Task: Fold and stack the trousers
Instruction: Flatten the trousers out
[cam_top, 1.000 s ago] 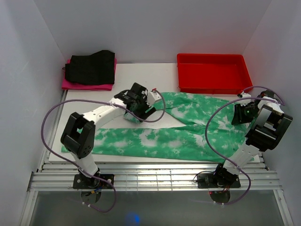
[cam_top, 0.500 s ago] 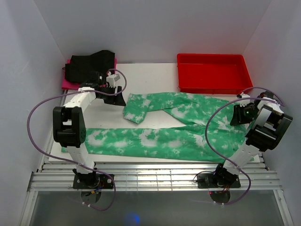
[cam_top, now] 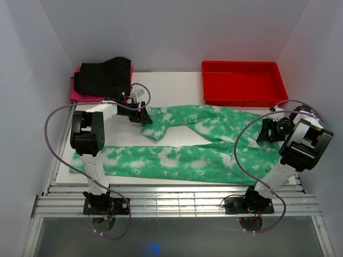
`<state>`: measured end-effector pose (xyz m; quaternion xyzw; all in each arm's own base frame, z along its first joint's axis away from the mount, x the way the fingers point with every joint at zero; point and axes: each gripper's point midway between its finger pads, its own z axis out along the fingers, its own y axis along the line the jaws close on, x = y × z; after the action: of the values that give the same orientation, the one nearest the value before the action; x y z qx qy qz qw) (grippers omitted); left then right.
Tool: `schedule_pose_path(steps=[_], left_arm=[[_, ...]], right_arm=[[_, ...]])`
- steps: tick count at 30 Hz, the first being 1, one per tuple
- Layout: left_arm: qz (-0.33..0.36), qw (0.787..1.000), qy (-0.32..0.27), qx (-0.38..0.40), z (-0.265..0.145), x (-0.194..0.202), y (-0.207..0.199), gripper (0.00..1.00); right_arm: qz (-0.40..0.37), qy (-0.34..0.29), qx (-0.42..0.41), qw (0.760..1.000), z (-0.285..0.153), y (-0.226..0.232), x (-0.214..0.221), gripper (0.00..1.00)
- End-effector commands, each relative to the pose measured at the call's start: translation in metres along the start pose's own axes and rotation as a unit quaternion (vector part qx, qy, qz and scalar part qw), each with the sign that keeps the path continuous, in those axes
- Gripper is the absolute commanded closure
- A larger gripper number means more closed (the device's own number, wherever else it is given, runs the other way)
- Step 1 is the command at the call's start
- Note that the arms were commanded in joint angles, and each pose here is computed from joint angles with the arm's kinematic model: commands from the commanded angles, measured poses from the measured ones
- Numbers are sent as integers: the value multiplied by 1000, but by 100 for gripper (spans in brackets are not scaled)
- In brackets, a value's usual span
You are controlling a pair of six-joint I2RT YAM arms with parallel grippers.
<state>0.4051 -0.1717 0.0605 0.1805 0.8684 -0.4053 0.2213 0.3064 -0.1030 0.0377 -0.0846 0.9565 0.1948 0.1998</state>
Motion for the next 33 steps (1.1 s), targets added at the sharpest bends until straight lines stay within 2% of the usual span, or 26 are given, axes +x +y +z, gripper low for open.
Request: schedule_pose_path(steps=[1,7,11,12,14,23,26,29,33], left_arm=[[26,999,-33,20,-4,-27,-10,33],[25,998,-45,-36,-7,-36,8,34],[31,997,-53,-44,-12,-39,6,34],[33,997,-54,-44,-13,-39,5,34],[34,997,-54,-46,-14,-40,4,34],[50,996,-65,-40,-27,-50,-12,34],[45,996,-64,-48,-26,-52,-7,34],[38,996,-60,-55,-20,-50,2,34],[29,997,-52,-54,-10,-46,12,33]], right_arm=[[27,-12,-45,999,6,13,-8,28],[51,-12,-46,998,10,8,-11,29],[71,-40,-52,995,0,7,-23,26],[72,-46,-50,995,-3,7,-26,22],[72,-60,-26,995,-8,-2,-35,21],[35,-132,17,990,-50,2,-76,26],[33,-115,21,993,-38,-2,-74,29],[47,-74,15,996,-10,-11,-56,34],[62,-39,22,997,13,-21,-33,36]])
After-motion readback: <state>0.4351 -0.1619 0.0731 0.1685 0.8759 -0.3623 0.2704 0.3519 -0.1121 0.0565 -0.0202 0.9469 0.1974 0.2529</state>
